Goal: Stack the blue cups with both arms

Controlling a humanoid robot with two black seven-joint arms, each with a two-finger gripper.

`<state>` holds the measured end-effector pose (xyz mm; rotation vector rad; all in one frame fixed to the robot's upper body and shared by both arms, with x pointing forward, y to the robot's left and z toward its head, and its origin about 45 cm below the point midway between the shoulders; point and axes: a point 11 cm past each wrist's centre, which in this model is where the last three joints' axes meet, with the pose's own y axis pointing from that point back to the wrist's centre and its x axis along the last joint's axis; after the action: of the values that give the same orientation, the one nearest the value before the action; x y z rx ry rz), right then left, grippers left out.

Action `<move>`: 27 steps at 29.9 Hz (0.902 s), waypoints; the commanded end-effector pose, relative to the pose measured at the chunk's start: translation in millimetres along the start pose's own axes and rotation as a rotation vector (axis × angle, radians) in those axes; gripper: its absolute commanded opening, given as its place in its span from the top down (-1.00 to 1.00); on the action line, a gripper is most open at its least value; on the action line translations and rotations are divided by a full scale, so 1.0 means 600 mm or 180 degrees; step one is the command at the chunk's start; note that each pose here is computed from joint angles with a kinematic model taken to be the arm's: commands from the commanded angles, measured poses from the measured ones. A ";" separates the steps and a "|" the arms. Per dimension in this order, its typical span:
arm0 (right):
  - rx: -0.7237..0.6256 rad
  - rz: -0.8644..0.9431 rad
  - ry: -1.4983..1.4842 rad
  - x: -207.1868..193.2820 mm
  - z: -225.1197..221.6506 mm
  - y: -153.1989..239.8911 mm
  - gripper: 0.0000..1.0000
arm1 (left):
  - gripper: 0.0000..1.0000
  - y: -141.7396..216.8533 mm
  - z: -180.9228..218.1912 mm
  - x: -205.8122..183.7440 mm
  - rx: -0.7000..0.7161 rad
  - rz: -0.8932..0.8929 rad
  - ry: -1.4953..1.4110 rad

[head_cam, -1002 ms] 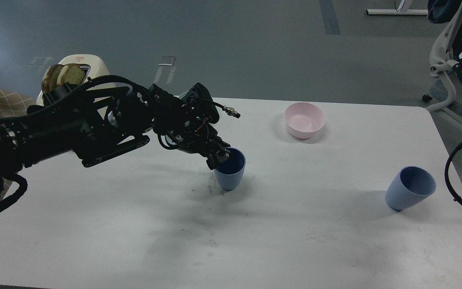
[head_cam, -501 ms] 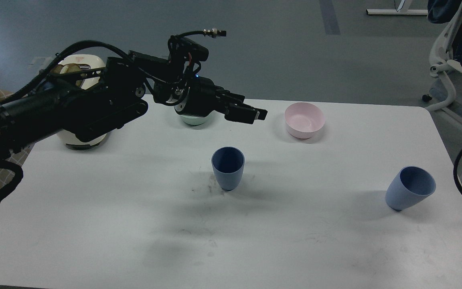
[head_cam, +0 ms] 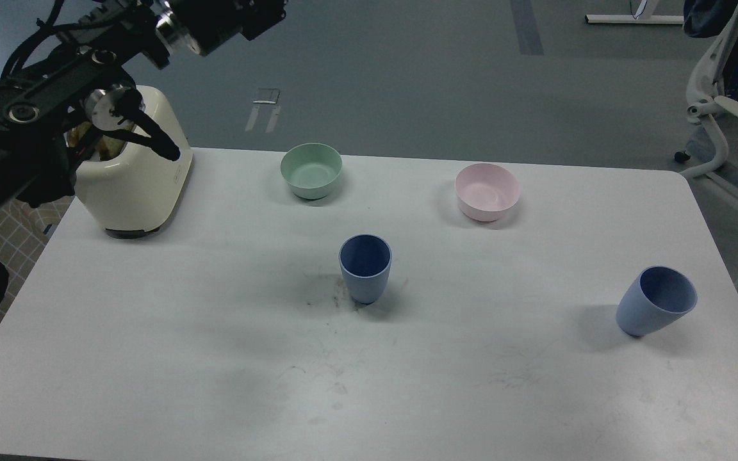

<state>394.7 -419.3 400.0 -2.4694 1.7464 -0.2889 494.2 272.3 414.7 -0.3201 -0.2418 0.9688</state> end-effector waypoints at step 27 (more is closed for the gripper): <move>-0.2303 -0.1611 0.3871 -0.049 0.212 0.143 -1.00 | -0.95 0.127 -0.092 0.074 -0.0257 0.1025 0.0930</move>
<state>342.3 -416.4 268.6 -3.5726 1.5736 -1.8371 479.0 344.3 341.0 -0.5970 0.0363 1.2235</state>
